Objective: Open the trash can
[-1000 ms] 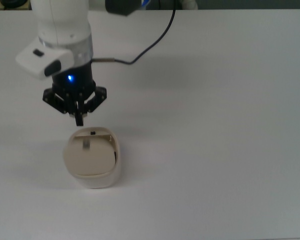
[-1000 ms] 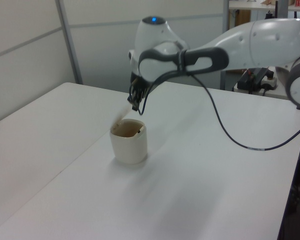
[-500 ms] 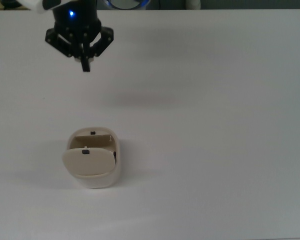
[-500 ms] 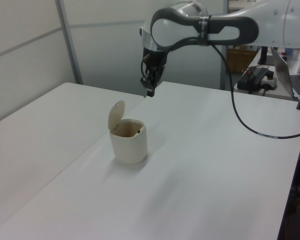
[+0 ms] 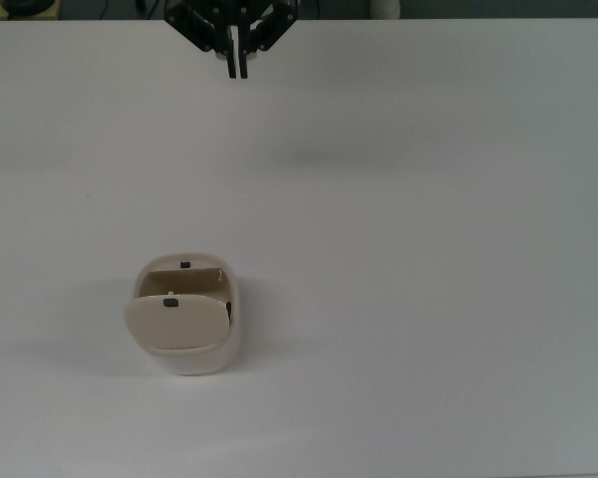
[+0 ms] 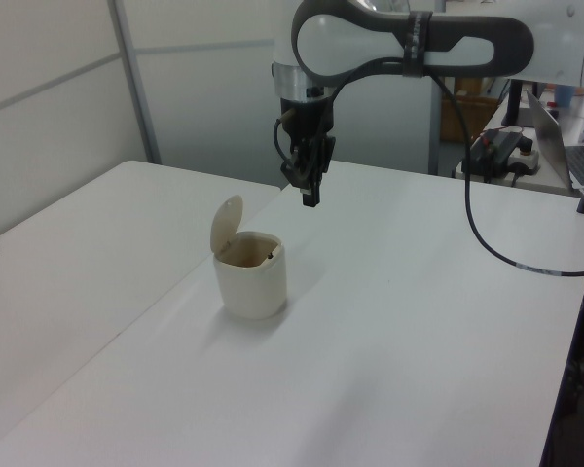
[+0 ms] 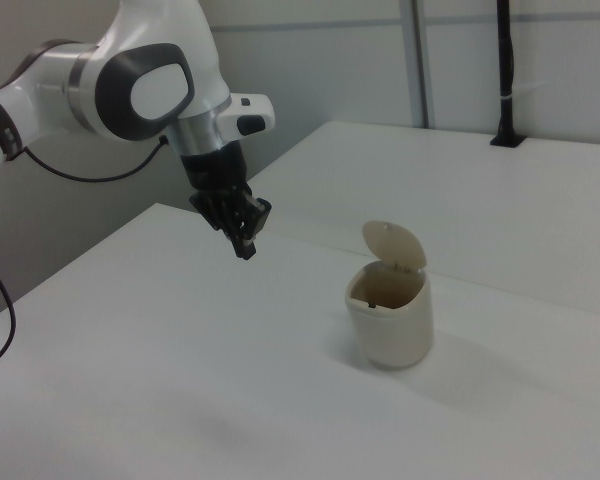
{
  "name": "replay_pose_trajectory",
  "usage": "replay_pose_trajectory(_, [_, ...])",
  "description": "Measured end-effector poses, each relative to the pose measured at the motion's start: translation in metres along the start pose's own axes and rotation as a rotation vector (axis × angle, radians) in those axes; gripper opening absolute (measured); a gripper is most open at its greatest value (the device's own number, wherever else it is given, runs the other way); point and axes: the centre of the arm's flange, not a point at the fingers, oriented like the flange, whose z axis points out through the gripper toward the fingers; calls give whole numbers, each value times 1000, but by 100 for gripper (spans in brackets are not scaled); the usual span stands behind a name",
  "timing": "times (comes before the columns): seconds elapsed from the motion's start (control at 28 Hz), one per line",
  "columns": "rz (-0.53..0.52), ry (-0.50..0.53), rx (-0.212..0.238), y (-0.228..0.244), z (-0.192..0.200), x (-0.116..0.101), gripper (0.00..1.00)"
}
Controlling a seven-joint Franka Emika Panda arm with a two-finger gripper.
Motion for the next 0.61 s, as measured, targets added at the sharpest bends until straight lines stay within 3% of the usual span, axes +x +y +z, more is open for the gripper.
replay_pose_trajectory(0.61, [38,-7,-6,22,2,-1,81])
